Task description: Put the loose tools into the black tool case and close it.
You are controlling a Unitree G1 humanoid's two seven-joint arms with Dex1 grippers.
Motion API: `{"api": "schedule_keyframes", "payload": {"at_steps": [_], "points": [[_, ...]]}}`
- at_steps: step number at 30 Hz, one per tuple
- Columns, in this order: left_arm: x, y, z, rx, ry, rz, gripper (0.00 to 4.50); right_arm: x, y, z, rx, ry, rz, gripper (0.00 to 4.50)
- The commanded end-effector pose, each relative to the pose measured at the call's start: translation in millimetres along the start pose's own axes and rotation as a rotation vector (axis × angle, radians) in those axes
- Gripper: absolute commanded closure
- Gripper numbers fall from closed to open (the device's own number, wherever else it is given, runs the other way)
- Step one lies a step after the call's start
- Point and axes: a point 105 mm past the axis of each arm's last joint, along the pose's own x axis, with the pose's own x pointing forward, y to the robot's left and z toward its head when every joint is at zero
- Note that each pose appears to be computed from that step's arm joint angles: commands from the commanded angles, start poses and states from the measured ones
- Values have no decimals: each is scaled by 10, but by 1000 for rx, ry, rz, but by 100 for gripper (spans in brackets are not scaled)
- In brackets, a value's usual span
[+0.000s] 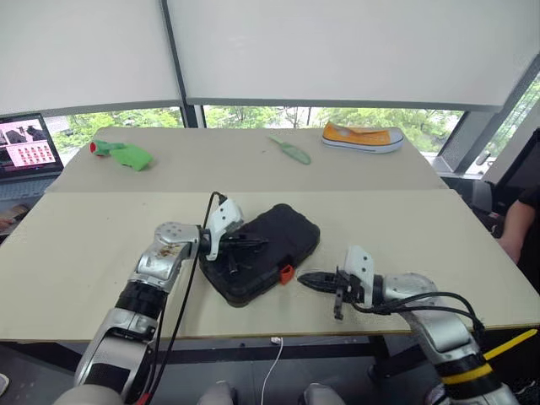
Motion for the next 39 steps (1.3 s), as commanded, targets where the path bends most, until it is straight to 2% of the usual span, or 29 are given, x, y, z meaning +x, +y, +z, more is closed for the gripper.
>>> {"api": "schedule_keyframes", "payload": {"at_steps": [1, 6, 13, 18, 22, 26, 28, 33, 37, 39], "points": [[48, -226, -613, -141, 174, -52, 438, 116, -20, 51, -8, -19, -37, 450], [30, -221, -620, -142, 183, -51, 438, 287, -137, -33, 0, -10, -97, 450], [24, -215, -623, -145, 191, -49, 438, 412, -143, -197, 16, 58, -99, 450], [21, -217, -627, -147, 193, -50, 438, 459, -189, -183, 7, 41, -133, 450], [30, -233, -634, -151, 194, -54, 438, 502, -237, -111, -44, -20, -175, 450], [38, -248, -650, -160, 199, -60, 438, 503, -184, 199, -112, -225, -175, 450], [38, -255, -659, -165, 201, -63, 438, 471, -193, 302, -150, -287, -191, 450], [38, -279, -677, -175, 207, -75, 438, 406, -193, 403, -172, -349, -193, 450], [29, -285, -686, -177, 209, -78, 438, 337, -136, 277, -134, -274, -151, 450], [24, -281, -683, -178, 206, -75, 438, 283, -127, 166, -57, -216, -153, 450]]}}
